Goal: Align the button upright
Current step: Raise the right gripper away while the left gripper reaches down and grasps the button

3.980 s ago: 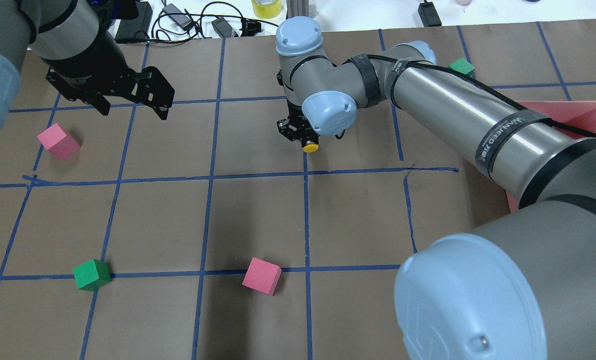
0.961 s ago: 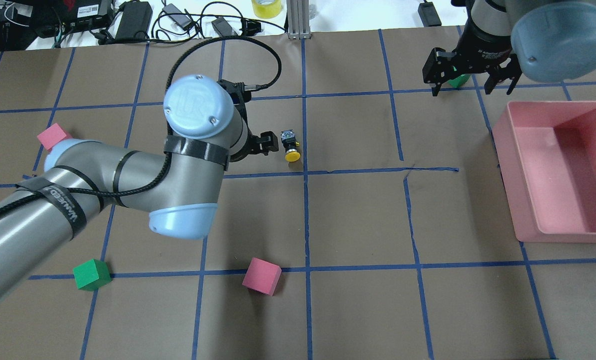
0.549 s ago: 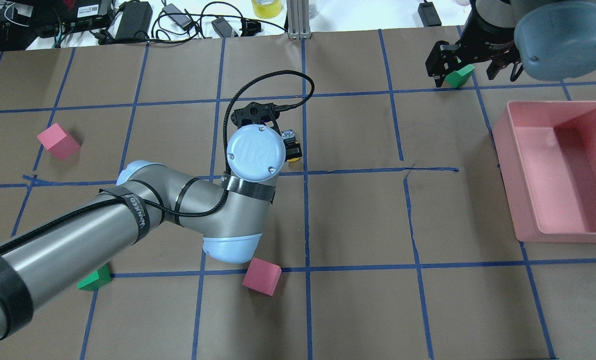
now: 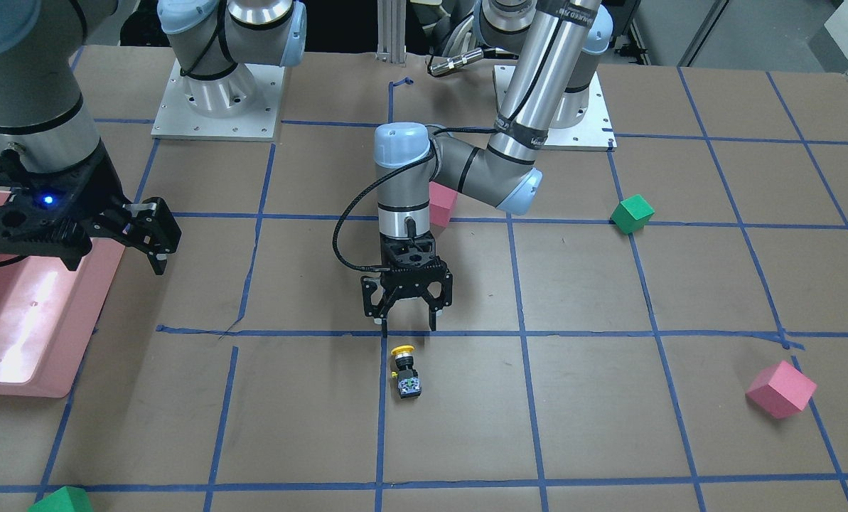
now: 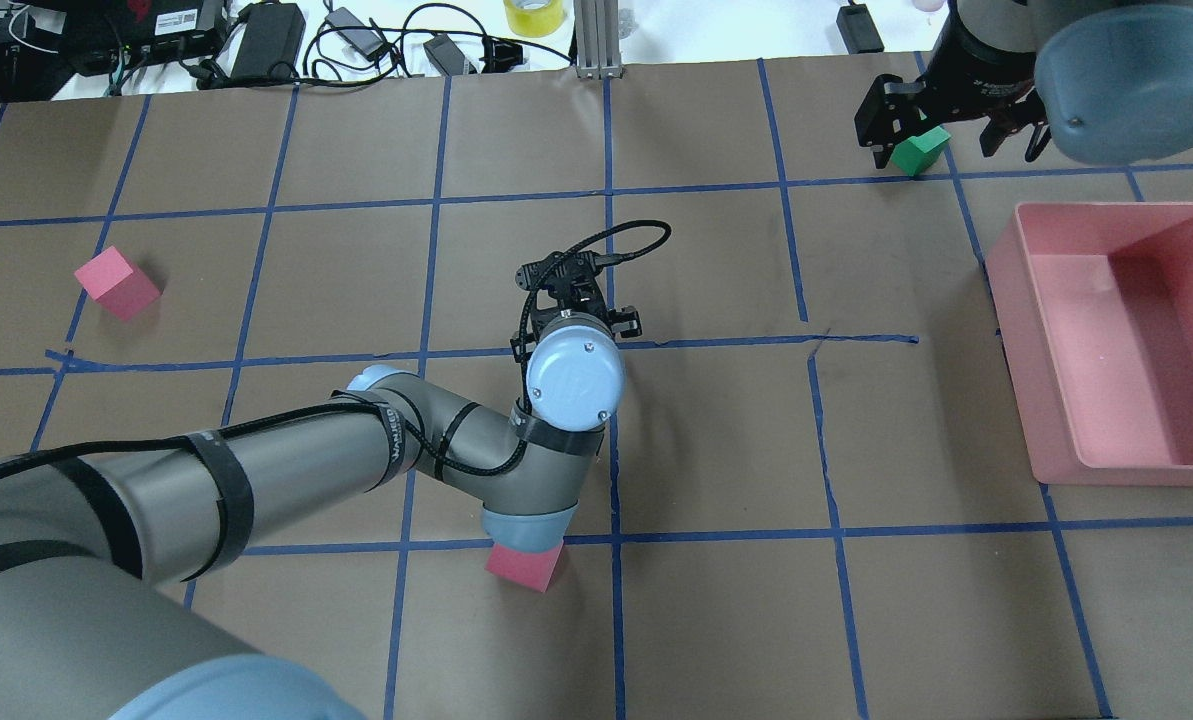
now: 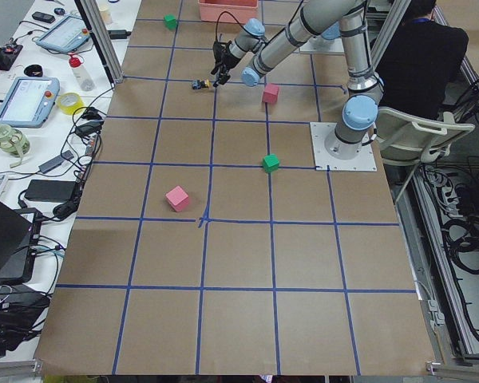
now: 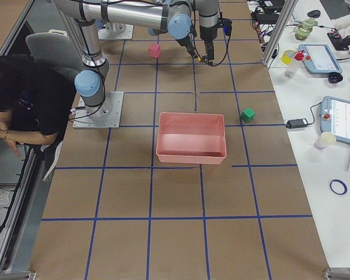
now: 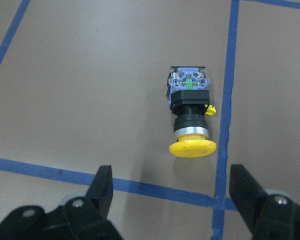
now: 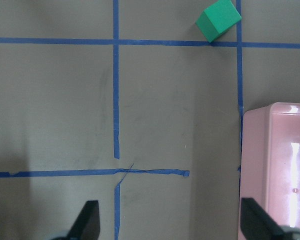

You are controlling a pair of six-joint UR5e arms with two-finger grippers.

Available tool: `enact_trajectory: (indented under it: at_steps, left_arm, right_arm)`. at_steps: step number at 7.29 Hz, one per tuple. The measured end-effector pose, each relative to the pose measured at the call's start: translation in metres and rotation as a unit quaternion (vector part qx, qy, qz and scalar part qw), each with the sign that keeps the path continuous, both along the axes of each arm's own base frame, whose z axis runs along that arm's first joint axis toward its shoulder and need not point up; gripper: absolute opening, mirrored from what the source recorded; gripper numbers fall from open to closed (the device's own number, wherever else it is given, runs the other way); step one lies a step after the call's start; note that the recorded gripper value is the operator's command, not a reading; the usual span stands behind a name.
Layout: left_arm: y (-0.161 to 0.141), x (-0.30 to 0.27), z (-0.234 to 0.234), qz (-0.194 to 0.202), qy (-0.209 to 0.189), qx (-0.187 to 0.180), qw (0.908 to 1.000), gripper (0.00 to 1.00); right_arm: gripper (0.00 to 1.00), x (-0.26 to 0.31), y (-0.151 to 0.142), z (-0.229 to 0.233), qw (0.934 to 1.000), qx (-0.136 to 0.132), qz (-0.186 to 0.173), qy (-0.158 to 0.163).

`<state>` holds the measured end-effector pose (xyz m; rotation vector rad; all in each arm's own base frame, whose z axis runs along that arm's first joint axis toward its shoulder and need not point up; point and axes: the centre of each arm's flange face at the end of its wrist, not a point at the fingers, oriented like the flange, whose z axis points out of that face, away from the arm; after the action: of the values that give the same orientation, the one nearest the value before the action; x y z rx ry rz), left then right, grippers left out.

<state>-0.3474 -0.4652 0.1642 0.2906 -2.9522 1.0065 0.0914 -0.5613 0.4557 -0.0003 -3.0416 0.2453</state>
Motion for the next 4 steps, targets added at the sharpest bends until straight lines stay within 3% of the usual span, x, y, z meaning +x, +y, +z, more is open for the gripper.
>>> enact_trajectory:
  at_steps: [2, 4]
  left_arm:
    - [-0.003, -0.002, -0.014, -0.010, 0.002, -0.020, 0.9998, 0.74]
    - [-0.009, -0.006, -0.019, -0.021, -0.001, -0.033, 0.9992, 0.68]
  right_arm:
    - [1.00, 0.002, 0.003, 0.000, 1.0000, 0.003, -0.006, -0.004]
    - [1.00, 0.004, 0.008, -0.006, 0.9997, 0.024, -0.003, -0.006]
